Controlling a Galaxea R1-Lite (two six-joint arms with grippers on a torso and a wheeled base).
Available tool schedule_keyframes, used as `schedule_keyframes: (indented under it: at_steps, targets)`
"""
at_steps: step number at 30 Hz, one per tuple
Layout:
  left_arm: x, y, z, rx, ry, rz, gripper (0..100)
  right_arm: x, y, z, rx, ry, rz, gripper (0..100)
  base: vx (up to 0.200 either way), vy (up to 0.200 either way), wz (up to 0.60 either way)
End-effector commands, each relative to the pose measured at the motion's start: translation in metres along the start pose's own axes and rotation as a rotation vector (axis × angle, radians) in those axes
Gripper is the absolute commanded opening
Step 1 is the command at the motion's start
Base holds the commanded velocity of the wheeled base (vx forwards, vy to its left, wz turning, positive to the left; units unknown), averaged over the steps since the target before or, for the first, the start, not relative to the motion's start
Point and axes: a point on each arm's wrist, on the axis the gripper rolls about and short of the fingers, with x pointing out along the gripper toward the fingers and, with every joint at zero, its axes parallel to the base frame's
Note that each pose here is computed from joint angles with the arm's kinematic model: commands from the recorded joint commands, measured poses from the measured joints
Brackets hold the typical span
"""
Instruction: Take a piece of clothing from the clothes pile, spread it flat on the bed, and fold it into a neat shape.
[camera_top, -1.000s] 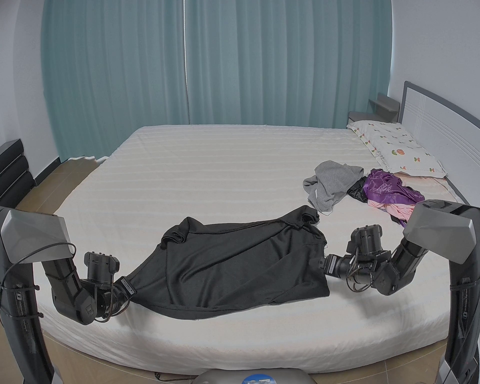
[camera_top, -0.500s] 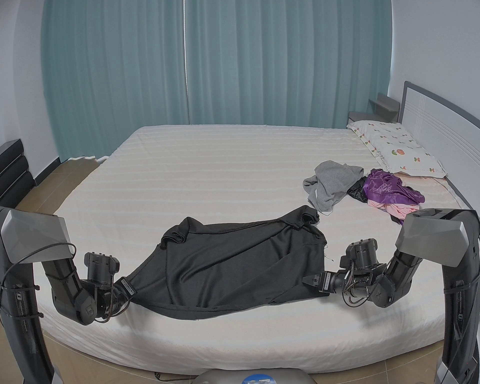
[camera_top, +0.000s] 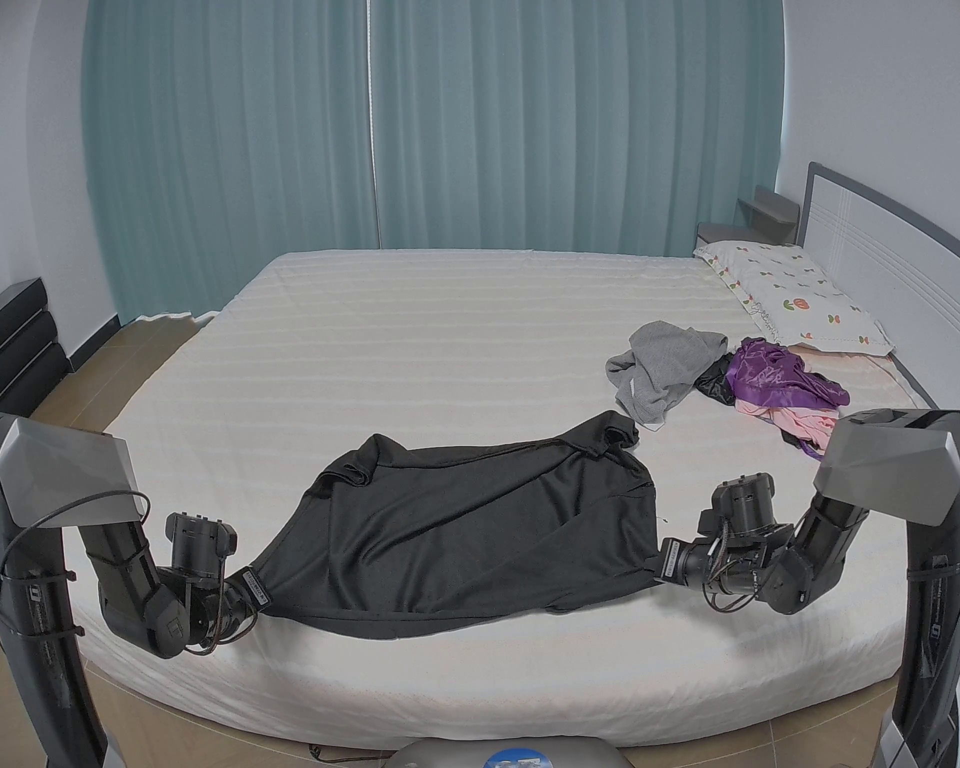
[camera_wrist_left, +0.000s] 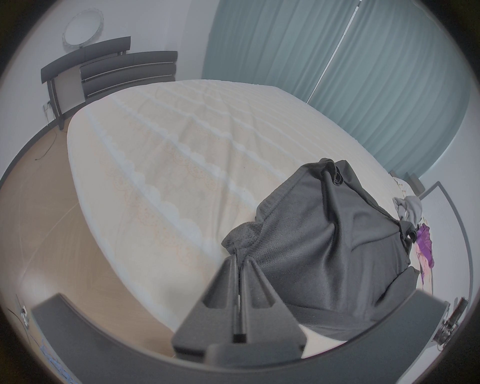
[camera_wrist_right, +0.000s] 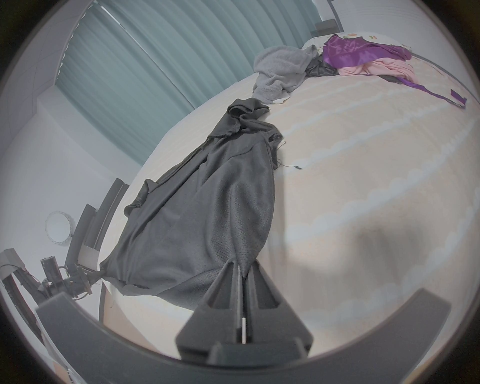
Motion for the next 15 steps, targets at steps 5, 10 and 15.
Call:
schedule_keyframes:
  at_steps: [5,10,15]
  targets:
    - [-0.025,0.005,0.0,0.085,-0.01,-0.003,0,-0.064,0.0,0.01,0.031,-0.038,0.042,0,0.0,0.0,0.0]
    - [-0.038,0.008,0.002,0.128,-0.046,0.021,0,-0.1,0.005,0.004,0.028,-0.053,0.058,0,0.0,0.0,0.0]
    - [-0.048,0.01,-0.007,0.206,-0.041,0.048,0,-0.125,0.006,-0.005,0.027,-0.064,0.062,0,0.0,0.0,0.0]
